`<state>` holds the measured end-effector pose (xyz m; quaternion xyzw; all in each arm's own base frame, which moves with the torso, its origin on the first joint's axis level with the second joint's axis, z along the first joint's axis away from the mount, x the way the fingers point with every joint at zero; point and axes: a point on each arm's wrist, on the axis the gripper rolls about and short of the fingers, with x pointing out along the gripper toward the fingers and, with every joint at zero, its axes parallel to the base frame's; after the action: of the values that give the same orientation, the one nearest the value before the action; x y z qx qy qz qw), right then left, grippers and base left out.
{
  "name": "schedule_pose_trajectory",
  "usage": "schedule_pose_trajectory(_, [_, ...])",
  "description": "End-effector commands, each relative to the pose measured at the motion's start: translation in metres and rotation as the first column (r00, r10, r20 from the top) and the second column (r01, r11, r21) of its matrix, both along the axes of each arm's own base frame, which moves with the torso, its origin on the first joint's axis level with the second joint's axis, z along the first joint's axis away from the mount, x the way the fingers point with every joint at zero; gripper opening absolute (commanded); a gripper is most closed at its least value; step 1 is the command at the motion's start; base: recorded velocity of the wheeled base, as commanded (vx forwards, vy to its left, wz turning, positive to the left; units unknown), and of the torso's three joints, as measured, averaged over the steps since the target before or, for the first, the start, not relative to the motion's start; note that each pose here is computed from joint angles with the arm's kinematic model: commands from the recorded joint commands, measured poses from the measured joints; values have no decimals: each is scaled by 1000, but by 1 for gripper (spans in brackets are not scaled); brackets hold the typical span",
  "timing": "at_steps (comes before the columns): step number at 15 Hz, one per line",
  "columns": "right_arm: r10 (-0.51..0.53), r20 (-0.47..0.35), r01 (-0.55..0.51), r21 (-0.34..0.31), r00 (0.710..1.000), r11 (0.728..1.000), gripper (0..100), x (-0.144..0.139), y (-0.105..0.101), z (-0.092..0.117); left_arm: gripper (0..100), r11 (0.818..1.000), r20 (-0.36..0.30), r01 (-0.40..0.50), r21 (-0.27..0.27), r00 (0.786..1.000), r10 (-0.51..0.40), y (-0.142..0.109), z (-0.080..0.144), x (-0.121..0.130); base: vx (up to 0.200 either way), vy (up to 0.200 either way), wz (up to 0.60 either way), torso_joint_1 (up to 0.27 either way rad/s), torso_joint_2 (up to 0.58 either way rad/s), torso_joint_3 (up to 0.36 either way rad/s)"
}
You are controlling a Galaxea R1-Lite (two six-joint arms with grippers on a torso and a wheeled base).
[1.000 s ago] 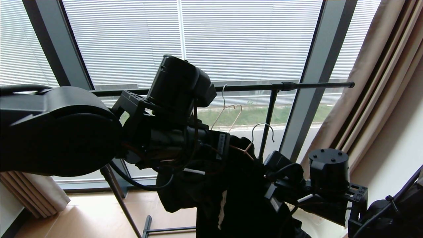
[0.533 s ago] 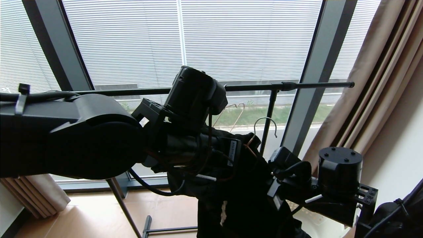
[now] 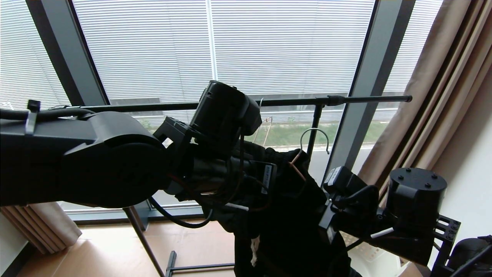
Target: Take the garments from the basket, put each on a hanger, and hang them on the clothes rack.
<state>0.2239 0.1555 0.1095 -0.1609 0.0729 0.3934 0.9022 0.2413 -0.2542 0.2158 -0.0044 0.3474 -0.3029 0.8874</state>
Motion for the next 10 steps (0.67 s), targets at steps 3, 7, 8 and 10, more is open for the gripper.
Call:
schedule_pose_trajectory(3, [33,26,-33,17,999,999,0,-11,3,5,0,1000,24,1,-23,1000,-1,-3,0,3,0,0,0,0,0,0])
schedule_pose_trajectory(7, [62,39,-63,24,997,998,0,-21,5,9,0,999,34,-1,-34,999,2,-4,0,4,0,0,0,0,0,0])
schedule_pose_trajectory(8, [70,41,-72,28,997,997,0,-24,5,11,100,999,35,0,-36,999,2,-4,0,4,0,0,0,0,0,0])
schedule_pose_trajectory(10, [71,43,-72,27,997,997,0,-24,5,11,100,999,42,-1,-45,999,3,-4,2,4,0,0,0,0,0,0])
